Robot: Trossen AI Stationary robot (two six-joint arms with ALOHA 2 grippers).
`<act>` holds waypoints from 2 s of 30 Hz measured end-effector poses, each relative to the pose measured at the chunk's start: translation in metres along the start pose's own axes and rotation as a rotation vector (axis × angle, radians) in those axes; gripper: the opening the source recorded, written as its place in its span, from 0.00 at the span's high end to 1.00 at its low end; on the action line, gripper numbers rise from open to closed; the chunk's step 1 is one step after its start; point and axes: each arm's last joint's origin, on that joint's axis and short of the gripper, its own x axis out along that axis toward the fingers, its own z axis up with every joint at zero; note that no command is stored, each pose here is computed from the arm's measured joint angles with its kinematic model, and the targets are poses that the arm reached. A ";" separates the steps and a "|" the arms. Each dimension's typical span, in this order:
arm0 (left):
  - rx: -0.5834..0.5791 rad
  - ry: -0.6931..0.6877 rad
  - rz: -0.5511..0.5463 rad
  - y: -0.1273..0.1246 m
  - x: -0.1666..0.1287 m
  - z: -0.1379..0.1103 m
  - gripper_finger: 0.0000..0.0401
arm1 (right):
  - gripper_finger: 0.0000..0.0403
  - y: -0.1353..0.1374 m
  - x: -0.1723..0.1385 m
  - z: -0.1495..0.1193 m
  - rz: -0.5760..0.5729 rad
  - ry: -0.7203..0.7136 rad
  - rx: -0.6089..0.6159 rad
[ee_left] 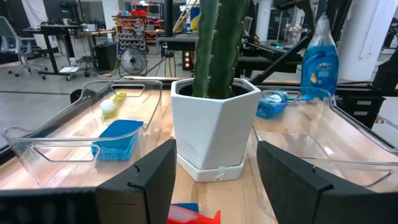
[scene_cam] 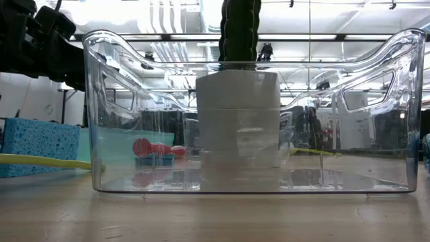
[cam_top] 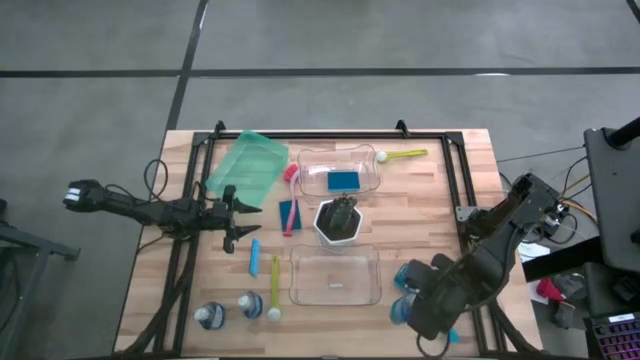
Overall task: Pick & Place Kitchen Sink Supplies
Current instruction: Put the blue dishwashing liquid bottle into the bottom transparent bin
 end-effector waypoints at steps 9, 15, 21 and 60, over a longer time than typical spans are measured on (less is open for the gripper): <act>0.000 -0.001 0.000 0.000 0.000 0.000 0.46 | 0.70 0.001 -0.035 0.024 0.041 -0.035 -0.008; 0.000 0.000 0.000 0.000 0.000 0.000 0.46 | 0.70 0.006 -0.055 0.044 0.075 -0.122 -0.021; 0.003 0.013 0.000 0.000 0.000 -0.001 0.46 | 0.70 0.010 -0.057 0.066 0.034 -0.166 -0.042; 0.005 0.021 0.001 0.000 0.000 -0.002 0.46 | 0.69 0.049 0.031 0.170 -0.058 -0.082 -0.214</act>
